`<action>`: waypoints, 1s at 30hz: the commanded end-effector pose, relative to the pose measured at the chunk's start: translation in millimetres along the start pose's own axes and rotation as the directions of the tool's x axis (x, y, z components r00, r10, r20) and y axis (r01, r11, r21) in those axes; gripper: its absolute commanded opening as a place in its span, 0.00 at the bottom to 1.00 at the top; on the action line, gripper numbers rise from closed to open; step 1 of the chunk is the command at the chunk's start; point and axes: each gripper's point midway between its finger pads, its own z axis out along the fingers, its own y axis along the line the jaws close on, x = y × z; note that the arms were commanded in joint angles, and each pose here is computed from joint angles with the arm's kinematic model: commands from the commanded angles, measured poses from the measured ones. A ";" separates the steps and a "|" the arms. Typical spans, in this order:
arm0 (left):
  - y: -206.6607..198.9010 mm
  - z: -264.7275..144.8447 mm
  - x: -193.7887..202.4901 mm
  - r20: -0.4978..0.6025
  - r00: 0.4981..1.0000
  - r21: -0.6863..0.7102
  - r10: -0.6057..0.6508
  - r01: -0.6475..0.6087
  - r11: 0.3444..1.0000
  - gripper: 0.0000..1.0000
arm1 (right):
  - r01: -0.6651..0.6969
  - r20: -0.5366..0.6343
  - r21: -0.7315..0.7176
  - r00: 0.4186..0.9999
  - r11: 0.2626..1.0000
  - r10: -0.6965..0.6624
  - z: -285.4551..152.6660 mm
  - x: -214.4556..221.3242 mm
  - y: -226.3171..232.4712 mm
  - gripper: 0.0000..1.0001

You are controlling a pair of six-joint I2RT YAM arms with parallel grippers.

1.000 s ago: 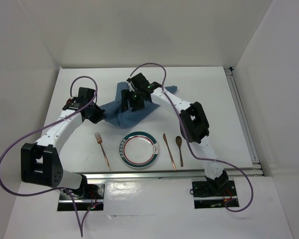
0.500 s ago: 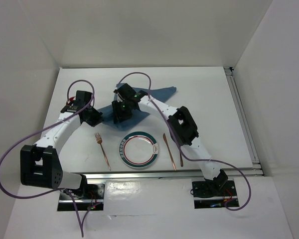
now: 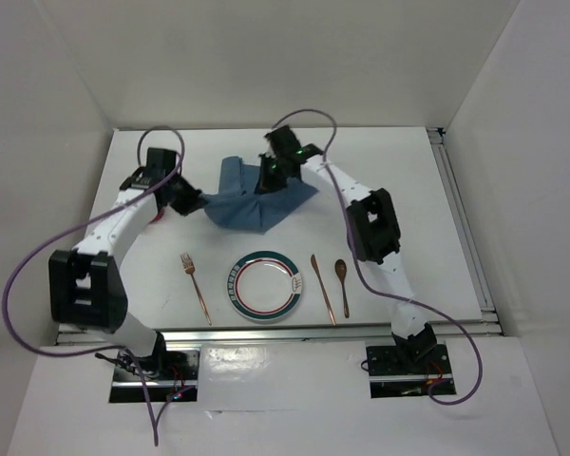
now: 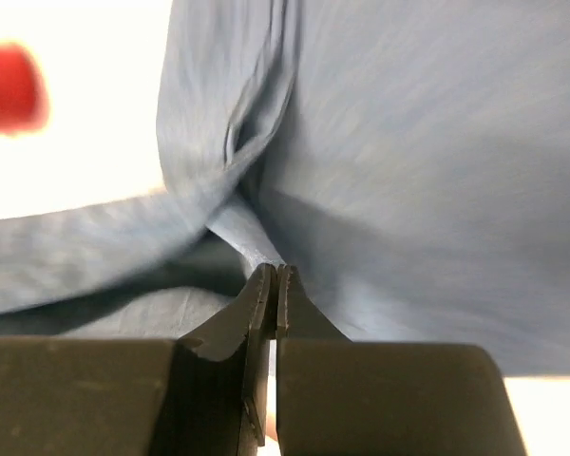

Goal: Set the dinner table for one person

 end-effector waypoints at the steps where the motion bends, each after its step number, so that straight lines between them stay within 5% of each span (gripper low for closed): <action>1: -89.8 10.9 -20.5 -0.015 0.991 0.215 0.135 -0.128 0.968 0.00 | -0.013 0.392 -0.103 0.919 0.995 0.053 -127.2 -147.4 -9.1 0.00; 6: -219.0 -52.1 -58.5 0.114 0.963 0.513 0.244 -0.267 0.816 0.00 | 0.043 0.611 -0.143 0.790 0.989 0.054 -229.3 -202.2 -7.2 0.00; 8: -236.7 -71.9 -62.1 0.172 0.952 0.558 0.253 -0.306 0.771 0.00 | 0.081 0.679 -0.149 0.733 0.986 0.043 -282.2 -199.3 12.1 0.00; 11: -241.1 -99.5 -46.4 0.217 0.941 0.608 0.261 -0.339 0.718 0.00 | 0.049 0.680 -0.108 0.733 0.993 0.037 -276.0 -159.4 -5.0 0.00; 14: -213.7 -91.2 -2.0 0.171 0.936 0.629 0.307 -0.344 0.697 0.00 | -0.019 0.701 -0.070 0.711 0.997 0.063 -288.7 -92.5 -14.0 0.00; 15: -180.9 -60.4 23.4 0.093 0.939 0.586 0.331 -0.321 0.744 0.00 | -0.090 0.632 -0.022 0.770 0.996 0.084 -250.5 -43.4 -38.8 0.00; 16: -172.0 -53.6 32.4 0.092 0.937 0.583 0.336 -0.324 0.745 0.00 | -0.161 0.634 -0.010 0.762 0.987 0.131 -245.1 -25.2 -50.2 0.00; 18: -142.3 -31.8 58.7 0.005 0.940 0.540 0.341 -0.289 0.790 0.00 | -0.228 0.597 0.003 0.781 0.974 0.181 -238.0 12.3 -68.6 0.33; 20: -104.5 1.3 80.0 -0.081 0.939 0.472 0.334 -0.259 0.842 0.00 | -0.331 0.483 0.076 0.837 0.940 0.256 -210.5 64.1 -97.8 0.50; 26: -67.0 35.7 100.3 -0.162 0.931 0.369 0.327 -0.250 0.895 0.00 | -0.296 0.446 0.174 0.874 0.939 0.193 -213.5 58.6 -103.7 0.52; 30: -66.8 34.6 96.3 -0.150 0.929 0.351 0.338 -0.269 0.897 0.00 | -0.133 0.369 0.281 0.929 0.951 0.021 -199.0 28.5 -97.7 0.52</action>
